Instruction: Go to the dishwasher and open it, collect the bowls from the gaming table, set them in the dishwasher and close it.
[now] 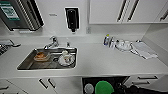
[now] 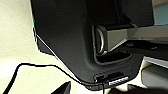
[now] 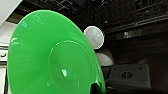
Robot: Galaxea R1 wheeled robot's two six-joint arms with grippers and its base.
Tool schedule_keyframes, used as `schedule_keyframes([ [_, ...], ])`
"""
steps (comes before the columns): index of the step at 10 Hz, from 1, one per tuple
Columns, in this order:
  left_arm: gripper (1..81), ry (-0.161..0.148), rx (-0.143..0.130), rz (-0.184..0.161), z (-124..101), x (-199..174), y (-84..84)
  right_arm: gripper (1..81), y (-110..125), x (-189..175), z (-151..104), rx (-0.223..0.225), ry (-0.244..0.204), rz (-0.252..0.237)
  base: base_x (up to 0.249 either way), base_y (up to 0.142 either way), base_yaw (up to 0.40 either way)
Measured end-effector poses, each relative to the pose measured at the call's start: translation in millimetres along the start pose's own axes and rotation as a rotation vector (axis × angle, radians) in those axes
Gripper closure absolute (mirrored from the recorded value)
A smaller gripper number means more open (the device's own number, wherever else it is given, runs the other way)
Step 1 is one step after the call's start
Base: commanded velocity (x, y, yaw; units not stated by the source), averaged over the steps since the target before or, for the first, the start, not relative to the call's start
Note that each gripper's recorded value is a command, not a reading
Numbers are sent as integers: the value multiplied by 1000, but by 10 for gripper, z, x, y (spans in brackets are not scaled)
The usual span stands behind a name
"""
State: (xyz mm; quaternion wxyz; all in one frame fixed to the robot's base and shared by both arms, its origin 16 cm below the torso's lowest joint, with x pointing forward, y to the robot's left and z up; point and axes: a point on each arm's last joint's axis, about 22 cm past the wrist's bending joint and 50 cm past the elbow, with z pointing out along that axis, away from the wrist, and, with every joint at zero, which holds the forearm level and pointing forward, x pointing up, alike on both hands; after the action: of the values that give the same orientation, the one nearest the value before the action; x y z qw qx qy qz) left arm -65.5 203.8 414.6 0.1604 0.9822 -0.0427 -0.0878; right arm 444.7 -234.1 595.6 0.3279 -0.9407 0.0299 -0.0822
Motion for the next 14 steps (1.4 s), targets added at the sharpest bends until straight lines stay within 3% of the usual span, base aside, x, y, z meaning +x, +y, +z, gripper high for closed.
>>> schedule_keyframes([
  [2,10,0,0,0,1,3,3,811,-128,437,-139,11,50,0,0,0,0],
  [5,10,0,-4,0,7,3,28,811,-168,323,-103,28,25,14,0,0,0],
  [6,10,1,-5,0,12,8,44,811,-287,289,-67,52,16,11,0,0,0],
  [7,10,0,-8,0,18,6,68,10,-405,263,-24,76,10,18,0,0,0],
  [14,10,1,-9,0,18,7,73,10,-288,270,-146,65,15,30,0,0,0],
])
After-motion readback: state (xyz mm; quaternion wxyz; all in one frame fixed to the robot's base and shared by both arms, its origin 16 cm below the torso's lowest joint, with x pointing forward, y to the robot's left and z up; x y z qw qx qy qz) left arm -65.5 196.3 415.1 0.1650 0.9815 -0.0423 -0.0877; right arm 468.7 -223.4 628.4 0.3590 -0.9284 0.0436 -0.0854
